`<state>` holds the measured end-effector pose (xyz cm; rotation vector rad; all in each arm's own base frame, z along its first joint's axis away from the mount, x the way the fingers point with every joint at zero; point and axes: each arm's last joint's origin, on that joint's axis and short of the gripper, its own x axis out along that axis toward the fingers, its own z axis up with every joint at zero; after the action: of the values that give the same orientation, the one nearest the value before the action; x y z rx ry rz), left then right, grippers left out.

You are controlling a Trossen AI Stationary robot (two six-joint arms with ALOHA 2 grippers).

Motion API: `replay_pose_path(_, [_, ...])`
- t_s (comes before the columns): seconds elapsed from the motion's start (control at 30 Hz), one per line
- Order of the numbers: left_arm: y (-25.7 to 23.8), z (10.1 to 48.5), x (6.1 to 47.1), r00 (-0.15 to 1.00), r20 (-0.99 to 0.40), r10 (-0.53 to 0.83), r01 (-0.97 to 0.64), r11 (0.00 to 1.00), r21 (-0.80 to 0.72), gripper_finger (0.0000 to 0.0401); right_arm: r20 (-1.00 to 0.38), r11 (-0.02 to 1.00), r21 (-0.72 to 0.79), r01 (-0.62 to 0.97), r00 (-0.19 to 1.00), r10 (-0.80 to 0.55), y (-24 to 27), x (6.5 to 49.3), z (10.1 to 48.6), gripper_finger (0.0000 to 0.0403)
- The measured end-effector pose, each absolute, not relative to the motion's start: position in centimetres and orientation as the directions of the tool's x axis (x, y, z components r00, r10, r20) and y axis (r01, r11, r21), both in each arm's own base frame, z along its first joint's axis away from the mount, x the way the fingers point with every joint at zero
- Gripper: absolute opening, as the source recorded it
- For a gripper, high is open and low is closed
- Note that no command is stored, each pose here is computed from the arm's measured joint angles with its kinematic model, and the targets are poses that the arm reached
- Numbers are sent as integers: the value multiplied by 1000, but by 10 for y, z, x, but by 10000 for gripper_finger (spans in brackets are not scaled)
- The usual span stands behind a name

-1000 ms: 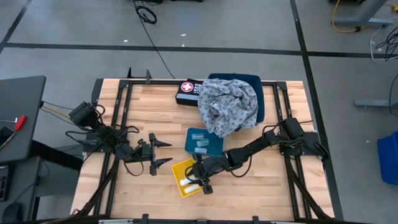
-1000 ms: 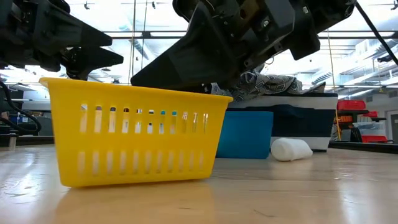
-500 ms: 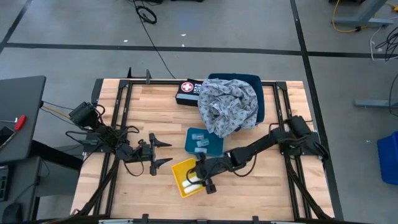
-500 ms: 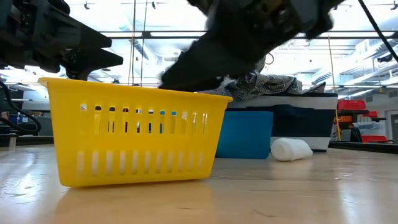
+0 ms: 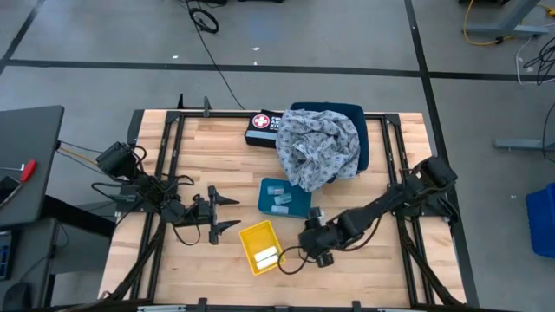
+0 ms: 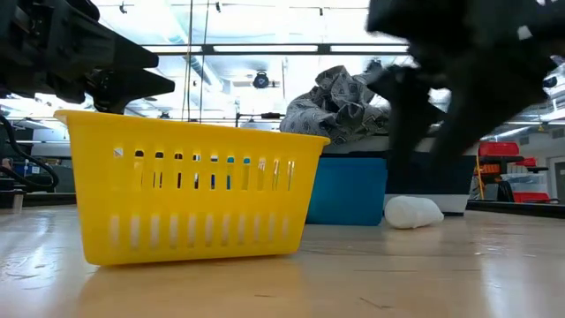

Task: Pick & place medical supplies in basket/bin
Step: Put the white rolled gauze into the yellow bin

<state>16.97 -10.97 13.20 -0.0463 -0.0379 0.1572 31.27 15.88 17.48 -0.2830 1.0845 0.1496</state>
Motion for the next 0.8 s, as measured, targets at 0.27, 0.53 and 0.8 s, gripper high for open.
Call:
replay_pose_path(0.27, [-110,132,170,987,35,155,-153,987,-50,293,-931,943,-232,-237,336,-145,148,300,169,224])
replay_pose_path(0.53, [-110,132,170,987,35,154,-152,987,-51,293,-945,940,-258,-224,261,-198,132,299,168,224])
replay_pose_path(0.8, [-110,132,170,988,35,153,-151,987,-51,293,-958,942,-238,-238,216,-187,113,299,155,224])
